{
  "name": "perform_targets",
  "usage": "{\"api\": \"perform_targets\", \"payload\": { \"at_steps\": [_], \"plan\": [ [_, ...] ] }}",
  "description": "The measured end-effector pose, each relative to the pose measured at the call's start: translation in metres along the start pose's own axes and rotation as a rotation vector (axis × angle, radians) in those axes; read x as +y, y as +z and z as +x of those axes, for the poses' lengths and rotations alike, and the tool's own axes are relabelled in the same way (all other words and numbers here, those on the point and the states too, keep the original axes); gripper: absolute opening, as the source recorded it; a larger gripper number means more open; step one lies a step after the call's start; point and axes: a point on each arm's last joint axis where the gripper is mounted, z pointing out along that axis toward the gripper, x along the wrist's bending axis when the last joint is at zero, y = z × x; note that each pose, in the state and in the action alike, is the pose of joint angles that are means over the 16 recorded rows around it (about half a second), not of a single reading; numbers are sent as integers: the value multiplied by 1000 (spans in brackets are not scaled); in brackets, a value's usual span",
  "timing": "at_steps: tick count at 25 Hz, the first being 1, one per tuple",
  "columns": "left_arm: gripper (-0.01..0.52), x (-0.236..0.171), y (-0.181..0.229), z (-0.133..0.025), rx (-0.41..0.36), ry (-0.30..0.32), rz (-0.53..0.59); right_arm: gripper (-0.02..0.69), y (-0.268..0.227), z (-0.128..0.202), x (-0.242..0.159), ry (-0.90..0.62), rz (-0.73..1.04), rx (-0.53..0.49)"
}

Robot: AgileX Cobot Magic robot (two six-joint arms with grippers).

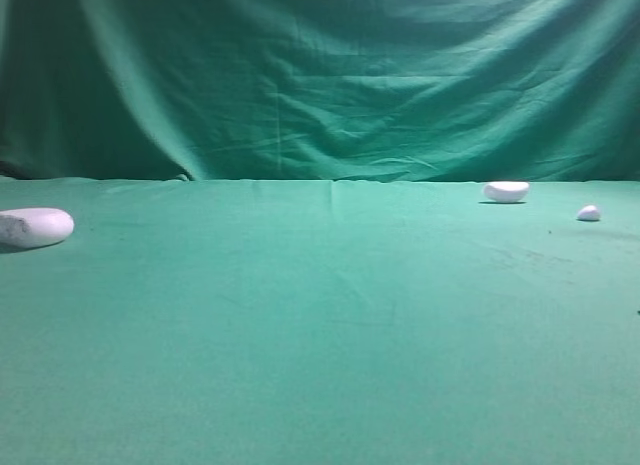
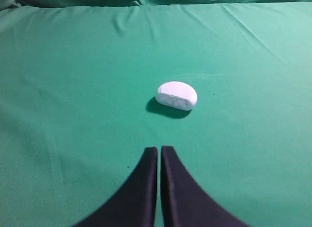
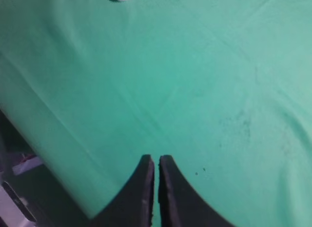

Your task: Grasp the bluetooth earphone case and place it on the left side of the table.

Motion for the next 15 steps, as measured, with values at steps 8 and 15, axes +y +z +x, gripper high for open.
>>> {"api": "perform_targets", "payload": {
  "at_steps": [8,15],
  "plan": [
    [0,0,0,0,0,0,0,0,-8,-15,-54,81,-219,-85],
    [0,0,0,0,0,0,0,0,2,-26,-113,218,-449,-252]
  ]
}}
